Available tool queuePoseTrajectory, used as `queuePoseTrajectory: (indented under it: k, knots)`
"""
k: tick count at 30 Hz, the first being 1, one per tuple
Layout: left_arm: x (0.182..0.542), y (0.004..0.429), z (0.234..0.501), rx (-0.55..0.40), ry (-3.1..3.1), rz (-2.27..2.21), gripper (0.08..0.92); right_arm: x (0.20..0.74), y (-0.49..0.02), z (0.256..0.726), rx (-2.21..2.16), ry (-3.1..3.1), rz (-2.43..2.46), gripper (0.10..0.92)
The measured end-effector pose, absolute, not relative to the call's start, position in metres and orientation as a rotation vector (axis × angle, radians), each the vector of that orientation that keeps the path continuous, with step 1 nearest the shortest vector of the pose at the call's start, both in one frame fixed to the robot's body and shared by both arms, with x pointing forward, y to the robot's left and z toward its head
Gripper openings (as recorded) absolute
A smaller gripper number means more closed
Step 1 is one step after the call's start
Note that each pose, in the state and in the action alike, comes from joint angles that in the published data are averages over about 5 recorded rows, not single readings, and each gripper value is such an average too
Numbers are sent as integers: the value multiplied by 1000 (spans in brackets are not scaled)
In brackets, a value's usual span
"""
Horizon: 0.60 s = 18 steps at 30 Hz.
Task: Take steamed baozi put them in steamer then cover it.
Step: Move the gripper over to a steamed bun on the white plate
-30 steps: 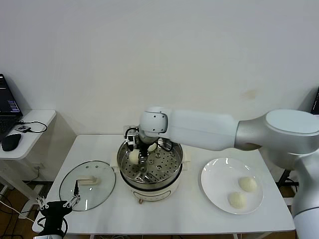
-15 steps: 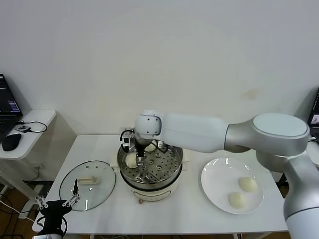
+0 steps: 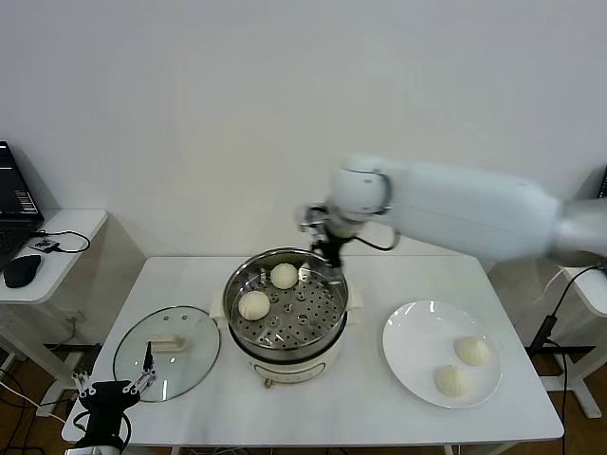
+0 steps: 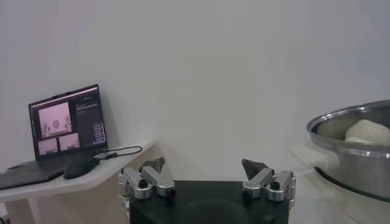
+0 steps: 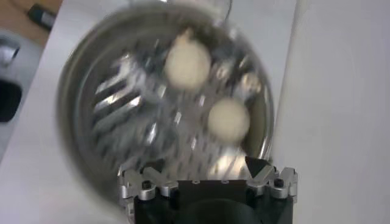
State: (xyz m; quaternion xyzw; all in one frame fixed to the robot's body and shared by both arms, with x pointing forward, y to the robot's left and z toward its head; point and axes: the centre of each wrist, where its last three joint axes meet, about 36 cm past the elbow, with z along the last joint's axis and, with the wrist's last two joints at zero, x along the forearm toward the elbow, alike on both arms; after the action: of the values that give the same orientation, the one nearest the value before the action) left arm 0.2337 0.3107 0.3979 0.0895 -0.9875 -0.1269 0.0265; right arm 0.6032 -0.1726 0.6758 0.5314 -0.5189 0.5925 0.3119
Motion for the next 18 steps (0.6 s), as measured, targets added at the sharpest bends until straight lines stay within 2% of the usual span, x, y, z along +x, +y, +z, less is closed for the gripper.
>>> queuePoseTrajectory:
  k: [10, 18]
  knots:
    - [233, 305, 395, 255, -3038, -397, 823, 558, -297, 614, 1354, -1365, 1492, 823]
    - [231, 303, 390, 258, -3021, -394, 823, 518, -346, 562, 1318, -1293, 1456, 823]
